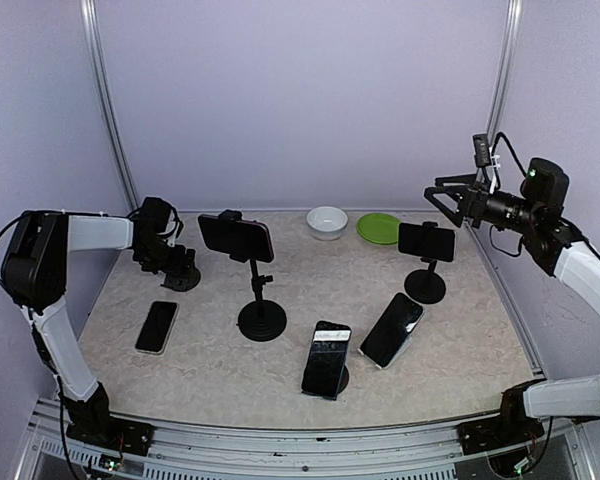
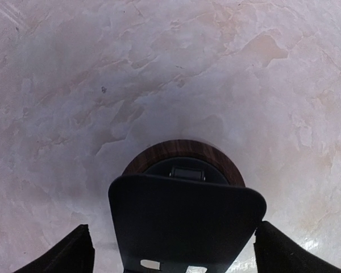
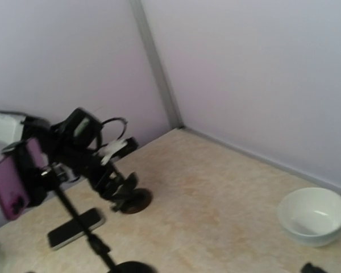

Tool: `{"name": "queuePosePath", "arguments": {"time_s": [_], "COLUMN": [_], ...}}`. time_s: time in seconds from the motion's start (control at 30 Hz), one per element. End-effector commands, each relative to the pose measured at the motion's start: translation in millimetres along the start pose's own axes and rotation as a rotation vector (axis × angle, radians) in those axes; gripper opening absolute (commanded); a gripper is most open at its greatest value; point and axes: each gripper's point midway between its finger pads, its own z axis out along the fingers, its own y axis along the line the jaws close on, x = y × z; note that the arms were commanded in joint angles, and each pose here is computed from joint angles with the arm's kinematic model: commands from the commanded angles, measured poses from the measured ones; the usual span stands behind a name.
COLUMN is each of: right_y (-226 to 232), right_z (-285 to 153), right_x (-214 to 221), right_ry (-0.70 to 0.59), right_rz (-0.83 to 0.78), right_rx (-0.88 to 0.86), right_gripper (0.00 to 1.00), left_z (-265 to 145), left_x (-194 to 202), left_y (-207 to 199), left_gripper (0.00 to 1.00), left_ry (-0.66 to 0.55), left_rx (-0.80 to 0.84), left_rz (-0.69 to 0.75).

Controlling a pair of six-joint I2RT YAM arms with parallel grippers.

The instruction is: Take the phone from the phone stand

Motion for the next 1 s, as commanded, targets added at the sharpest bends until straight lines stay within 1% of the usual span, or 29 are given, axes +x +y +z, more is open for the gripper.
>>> {"name": "queuePosePath", "arguments": {"time_s": [0.0, 0.1, 0.13, 0.3, 0.53, 0.63, 0.83, 0.9, 0.97], "right_y": [19.6, 30.4, 33.5, 54.5, 81.2, 89.3, 111.9, 120.0, 133.6], "right_z": [12.3, 19.0, 21.1, 30.4, 50.8, 64.7, 98.9, 109.3, 118.4], "right_x": [-3.5, 1.3, 2.8, 14.9, 47.0, 65.1, 93.1, 97.8, 104.9], "right_ry": [0.019, 0.037, 0.041, 0.051, 0.07, 0.089, 0.1, 0.073, 0.044], "right_rz": [-0.043, -0.047, -0.051, -0.068, -0.08, -0.085, -0.146, -0.178, -0.206], "right_rx": [-0.053, -0.088, -0.096, -0.168, -0.246, -0.274, -0.321, -0.339, -0.379], "right_gripper": [1.0, 1.0, 1.0, 1.0, 0.99, 0.99, 0.97, 0.95, 0.92], "left_z": [-39.4, -67.2, -76.8, -136.1, -233.4, -263.7, -301.7, -313.8, -328.2], "left_x": [-16.8, -29.6, -32.1, -52.2, -65.3, -61.6, -49.0, -44.9, -38.9], "left_y": [-5.1, -8.0, -16.9, -29.3, -38.7, -41.3, -41.0, -45.9, -55.9], "left_gripper": [0.99, 0.99, 0.99, 0.99, 0.99, 0.99, 0.99, 0.99, 0.99], "left_ry": [-0.101, -0.184, -0.209, -0.367, -0.645, -0.739, -0.818, -0.852, -0.895], "left_rx": [-0.018, -0.035, -0.04, -0.062, 0.005, 0.041, 0.048, 0.079, 0.143], "left_rz": [0.007, 0.03, 0.06, 0.117, 0.116, 0.12, 0.137, 0.149, 0.18]}}
